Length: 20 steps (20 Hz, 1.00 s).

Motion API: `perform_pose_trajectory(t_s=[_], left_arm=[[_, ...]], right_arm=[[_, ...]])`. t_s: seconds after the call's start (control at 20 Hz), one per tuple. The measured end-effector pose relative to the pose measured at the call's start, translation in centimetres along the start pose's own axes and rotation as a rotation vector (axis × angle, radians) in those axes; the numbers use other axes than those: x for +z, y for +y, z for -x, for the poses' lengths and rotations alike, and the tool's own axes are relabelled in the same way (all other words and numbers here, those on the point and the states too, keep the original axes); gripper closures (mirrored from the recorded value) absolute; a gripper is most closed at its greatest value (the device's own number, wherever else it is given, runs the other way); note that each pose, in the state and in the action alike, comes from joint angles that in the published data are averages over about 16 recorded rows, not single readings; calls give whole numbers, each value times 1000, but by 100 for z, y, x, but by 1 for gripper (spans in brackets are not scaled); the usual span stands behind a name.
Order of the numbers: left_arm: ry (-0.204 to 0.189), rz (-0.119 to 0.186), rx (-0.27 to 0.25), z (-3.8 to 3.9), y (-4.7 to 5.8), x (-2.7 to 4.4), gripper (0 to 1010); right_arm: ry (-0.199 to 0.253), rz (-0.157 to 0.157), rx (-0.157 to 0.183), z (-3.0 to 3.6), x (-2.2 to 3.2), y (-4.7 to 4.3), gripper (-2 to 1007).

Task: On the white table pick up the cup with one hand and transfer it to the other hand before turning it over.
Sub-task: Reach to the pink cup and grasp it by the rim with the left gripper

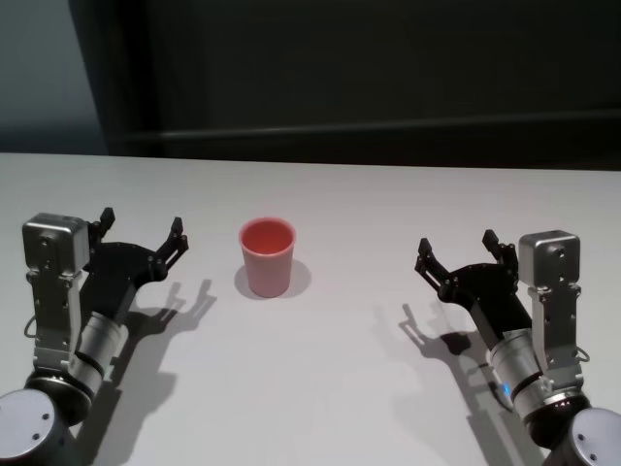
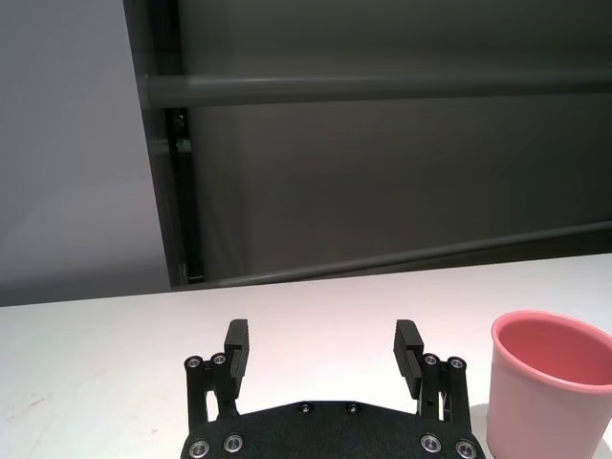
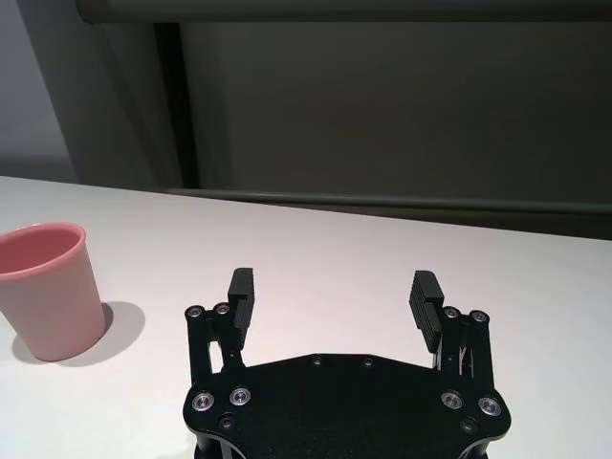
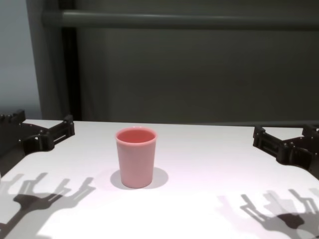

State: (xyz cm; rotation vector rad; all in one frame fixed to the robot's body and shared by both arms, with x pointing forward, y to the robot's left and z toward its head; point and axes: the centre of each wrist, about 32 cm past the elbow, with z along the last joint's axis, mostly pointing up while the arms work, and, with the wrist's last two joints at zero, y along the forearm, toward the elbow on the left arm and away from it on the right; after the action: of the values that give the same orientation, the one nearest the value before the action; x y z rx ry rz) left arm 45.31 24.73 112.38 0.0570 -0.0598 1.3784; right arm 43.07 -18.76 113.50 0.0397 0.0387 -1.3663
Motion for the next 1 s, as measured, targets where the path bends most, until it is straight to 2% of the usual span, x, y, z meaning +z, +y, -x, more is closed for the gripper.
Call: perform_pose_trajectory(t_s=[1.0], left_arm=[[0,0,0,0,0,0,9]], right_arm=[[0,0,0,0,0,0,3]])
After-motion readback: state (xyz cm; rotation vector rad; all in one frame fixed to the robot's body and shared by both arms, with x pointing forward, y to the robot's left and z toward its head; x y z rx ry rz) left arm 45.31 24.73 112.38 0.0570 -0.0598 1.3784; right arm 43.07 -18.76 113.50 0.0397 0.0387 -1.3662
